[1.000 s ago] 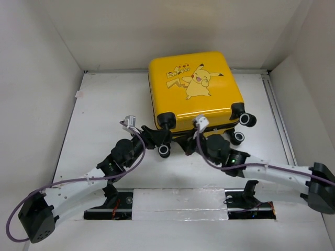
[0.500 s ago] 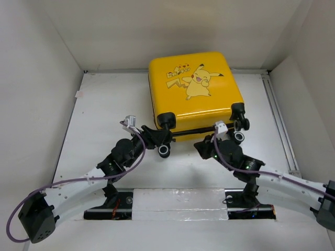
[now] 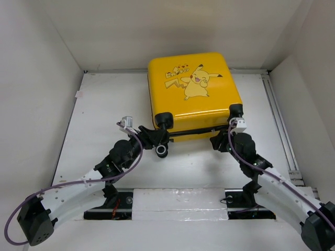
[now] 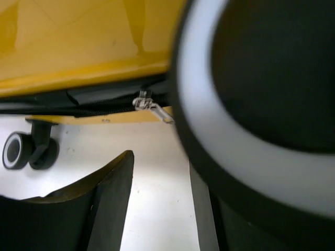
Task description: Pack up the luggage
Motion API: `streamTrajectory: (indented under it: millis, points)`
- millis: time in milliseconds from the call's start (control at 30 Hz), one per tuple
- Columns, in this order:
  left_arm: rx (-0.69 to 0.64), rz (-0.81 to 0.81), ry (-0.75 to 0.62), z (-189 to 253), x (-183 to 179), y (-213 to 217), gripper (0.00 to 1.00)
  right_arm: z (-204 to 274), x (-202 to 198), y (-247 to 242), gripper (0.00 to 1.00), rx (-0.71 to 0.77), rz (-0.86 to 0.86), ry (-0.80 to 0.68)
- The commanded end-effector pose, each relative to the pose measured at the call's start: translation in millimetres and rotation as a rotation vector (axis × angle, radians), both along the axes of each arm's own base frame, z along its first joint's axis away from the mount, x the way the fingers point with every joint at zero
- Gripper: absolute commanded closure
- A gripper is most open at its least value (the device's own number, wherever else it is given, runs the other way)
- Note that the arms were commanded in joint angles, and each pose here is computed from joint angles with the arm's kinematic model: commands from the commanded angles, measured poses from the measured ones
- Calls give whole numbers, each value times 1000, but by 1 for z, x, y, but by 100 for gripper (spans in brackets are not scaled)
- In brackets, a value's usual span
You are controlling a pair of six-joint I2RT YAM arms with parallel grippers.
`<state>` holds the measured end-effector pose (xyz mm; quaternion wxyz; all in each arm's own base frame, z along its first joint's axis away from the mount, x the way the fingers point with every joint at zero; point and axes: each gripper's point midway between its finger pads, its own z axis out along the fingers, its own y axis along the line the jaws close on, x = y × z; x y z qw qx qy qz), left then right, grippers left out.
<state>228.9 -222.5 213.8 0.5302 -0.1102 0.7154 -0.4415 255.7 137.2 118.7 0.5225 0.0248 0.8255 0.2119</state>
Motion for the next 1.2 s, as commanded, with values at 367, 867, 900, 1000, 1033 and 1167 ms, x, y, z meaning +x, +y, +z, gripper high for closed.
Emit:
streamTrajectory:
  millis: [367,867,900,1000,1033,1167]
  points:
    - [-171,-17,-144,70,-3,-3,100,59,23,32,50,20,233,-262]
    - [-242,-41,-138,83,-6,-6,100,74,23,12,59,116,30,-446]
    - [-262,-42,-145,88,-7,-6,100,79,21,8,59,142,2,-467]
    - [-276,-34,-157,95,-5,-5,100,63,24,-5,59,110,-78,-409]
    - [-283,-25,-165,98,-3,-3,100,59,25,-6,59,91,-85,-383]
    - [-307,-26,-187,103,-5,-1,100,48,32,6,56,83,-57,-326]
